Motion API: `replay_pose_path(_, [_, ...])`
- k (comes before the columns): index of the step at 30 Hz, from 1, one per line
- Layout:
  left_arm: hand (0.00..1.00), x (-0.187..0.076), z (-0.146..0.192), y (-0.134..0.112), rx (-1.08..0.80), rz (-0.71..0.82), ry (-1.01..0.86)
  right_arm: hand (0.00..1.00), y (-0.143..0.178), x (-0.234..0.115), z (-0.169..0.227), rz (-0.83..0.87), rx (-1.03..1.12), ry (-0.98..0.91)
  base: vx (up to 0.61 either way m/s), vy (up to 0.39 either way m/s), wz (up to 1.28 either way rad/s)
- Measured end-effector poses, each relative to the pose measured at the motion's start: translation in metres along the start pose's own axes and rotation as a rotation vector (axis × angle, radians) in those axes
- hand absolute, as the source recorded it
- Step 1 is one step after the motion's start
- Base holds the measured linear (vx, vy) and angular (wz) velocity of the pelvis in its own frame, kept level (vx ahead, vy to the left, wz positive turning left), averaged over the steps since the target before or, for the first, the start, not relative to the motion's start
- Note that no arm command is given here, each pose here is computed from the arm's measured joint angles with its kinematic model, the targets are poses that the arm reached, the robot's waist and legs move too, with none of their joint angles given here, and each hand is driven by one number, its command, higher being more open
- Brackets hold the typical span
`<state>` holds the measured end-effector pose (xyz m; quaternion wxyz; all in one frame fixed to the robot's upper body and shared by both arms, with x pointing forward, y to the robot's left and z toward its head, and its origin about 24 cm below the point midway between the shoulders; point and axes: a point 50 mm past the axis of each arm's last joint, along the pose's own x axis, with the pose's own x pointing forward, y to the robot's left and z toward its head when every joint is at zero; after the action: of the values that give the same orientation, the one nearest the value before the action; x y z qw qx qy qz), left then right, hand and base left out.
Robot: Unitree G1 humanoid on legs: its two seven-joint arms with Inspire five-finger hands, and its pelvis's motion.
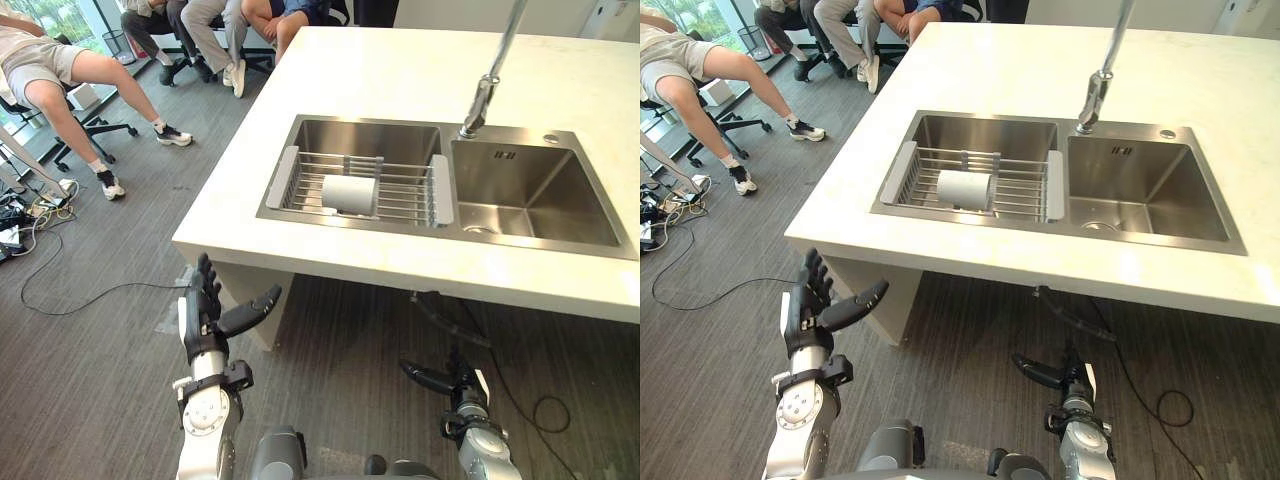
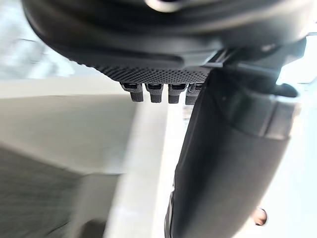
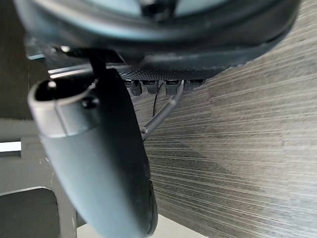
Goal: Walk over to the sink, pick up the cup, carry it to the dishwasher, place the cup inside the dishwasher, then close the dishwasher door
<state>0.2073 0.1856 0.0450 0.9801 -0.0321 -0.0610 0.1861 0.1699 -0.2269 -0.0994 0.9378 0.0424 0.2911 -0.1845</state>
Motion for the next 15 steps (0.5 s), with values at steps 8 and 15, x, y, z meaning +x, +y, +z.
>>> replay_pose_path(8, [1.0,-0.006,0.082,-0.009,-0.095,0.028,-0.383,1.0,0.01,-0.004,-0.019,0.025,-0.001,0.082,0.28,0.199,0.02])
replay_pose_path(15, [1.0,-0.019,0.087,-0.037,-0.107,-0.201,-0.414,1.0,0.026,-0.01,-0.035,0.118,-0.078,0.14,0.21,0.054,-0.14])
